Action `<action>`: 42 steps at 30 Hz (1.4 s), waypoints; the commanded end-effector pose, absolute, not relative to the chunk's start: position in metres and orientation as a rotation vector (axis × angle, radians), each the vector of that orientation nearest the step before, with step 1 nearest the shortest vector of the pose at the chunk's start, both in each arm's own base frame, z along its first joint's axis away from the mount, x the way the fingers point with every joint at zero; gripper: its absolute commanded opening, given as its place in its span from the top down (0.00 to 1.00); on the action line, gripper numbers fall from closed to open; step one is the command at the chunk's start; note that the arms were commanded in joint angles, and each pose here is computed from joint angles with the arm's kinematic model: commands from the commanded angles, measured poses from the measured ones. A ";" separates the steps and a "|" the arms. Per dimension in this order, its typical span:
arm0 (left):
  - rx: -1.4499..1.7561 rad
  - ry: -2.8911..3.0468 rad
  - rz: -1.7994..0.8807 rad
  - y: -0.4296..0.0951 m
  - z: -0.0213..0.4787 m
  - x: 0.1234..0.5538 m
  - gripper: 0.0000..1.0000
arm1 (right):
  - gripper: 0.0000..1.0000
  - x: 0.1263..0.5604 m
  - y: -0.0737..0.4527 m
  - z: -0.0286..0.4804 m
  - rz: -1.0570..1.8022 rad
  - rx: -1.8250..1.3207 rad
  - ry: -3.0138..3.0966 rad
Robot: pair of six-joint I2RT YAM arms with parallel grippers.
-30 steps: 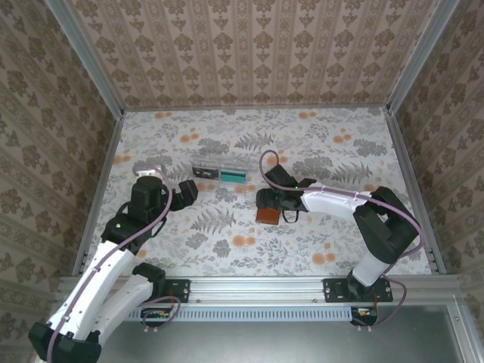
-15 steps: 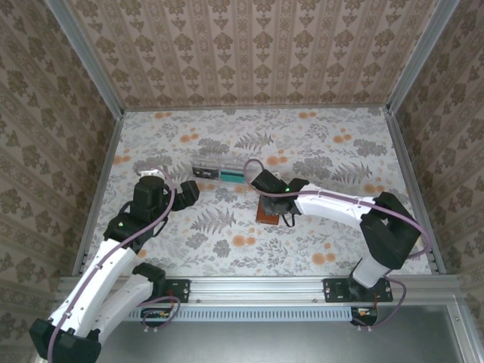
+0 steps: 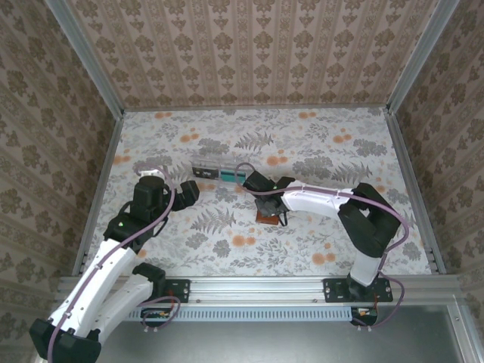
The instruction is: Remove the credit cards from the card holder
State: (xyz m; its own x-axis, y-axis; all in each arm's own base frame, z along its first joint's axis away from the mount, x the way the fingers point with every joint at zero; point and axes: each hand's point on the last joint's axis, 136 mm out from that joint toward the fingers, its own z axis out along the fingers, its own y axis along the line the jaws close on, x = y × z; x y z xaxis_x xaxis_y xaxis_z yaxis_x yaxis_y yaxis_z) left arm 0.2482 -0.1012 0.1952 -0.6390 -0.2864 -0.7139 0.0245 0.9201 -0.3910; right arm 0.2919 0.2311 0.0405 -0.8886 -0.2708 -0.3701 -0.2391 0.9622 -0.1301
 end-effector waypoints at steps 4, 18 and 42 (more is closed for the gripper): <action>-0.176 2.208 -0.476 -0.104 0.199 0.250 0.00 | 0.60 0.289 0.235 0.032 -0.136 -0.394 2.747; -0.177 2.210 -0.482 -0.104 0.198 0.249 0.00 | 0.80 0.286 0.230 0.038 -0.265 -0.429 2.708; -0.146 2.211 -0.941 -0.212 0.167 0.232 1.00 | 1.00 0.274 0.267 0.083 0.213 -0.422 2.593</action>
State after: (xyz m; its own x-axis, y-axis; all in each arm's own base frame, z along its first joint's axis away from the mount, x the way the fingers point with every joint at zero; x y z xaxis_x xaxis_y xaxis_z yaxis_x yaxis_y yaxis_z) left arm 0.2242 -0.1918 0.1527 -0.7654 -0.2796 -0.5796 0.1597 0.7900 -0.5920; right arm 0.2766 0.2537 0.0695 -0.8430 -0.2713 -0.4645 -0.3034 0.9528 -0.0059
